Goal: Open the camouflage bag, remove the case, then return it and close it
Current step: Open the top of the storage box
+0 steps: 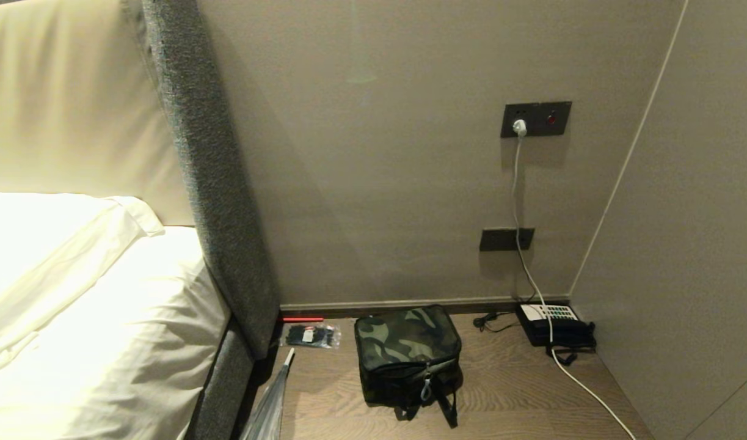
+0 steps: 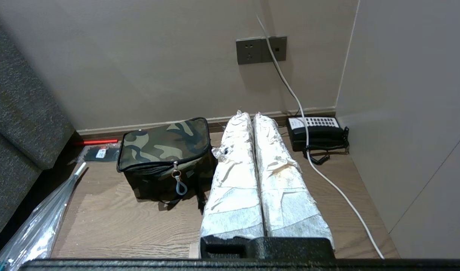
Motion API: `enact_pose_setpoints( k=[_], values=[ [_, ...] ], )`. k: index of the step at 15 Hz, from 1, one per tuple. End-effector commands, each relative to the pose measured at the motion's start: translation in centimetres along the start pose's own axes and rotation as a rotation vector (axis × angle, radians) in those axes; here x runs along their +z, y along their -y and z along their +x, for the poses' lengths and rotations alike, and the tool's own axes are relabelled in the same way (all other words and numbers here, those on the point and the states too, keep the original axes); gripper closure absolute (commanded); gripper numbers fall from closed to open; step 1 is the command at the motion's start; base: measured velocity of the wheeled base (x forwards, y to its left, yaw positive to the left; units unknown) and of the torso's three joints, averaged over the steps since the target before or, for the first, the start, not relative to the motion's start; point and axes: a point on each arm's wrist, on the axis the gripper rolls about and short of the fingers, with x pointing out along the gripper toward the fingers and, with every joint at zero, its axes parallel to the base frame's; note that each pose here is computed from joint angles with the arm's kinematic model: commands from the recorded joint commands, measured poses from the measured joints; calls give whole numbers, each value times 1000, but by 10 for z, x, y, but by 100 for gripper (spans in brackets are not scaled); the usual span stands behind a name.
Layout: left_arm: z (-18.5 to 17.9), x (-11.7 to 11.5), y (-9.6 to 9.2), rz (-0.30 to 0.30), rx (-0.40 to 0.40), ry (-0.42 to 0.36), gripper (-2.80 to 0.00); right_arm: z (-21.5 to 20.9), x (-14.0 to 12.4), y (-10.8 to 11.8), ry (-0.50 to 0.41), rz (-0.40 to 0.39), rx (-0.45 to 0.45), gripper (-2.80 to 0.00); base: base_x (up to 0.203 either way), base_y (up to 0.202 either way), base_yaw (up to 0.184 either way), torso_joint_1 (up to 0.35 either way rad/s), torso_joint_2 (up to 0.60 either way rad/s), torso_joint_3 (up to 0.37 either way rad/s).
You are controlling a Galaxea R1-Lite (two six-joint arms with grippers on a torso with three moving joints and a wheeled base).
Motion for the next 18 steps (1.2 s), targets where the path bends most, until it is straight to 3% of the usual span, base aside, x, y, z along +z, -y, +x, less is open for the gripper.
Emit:
enact_pose_setpoints(
  k=[1,18],
  values=[
    [0,0,0,0,-1,-1,0,1,-5,0,-18,0,-1,0,0,0,0,0,0,0],
    [0,0,0,0,1,0,0,1,-5,0,-18,0,-1,0,0,0,0,0,0,0]
  ],
)
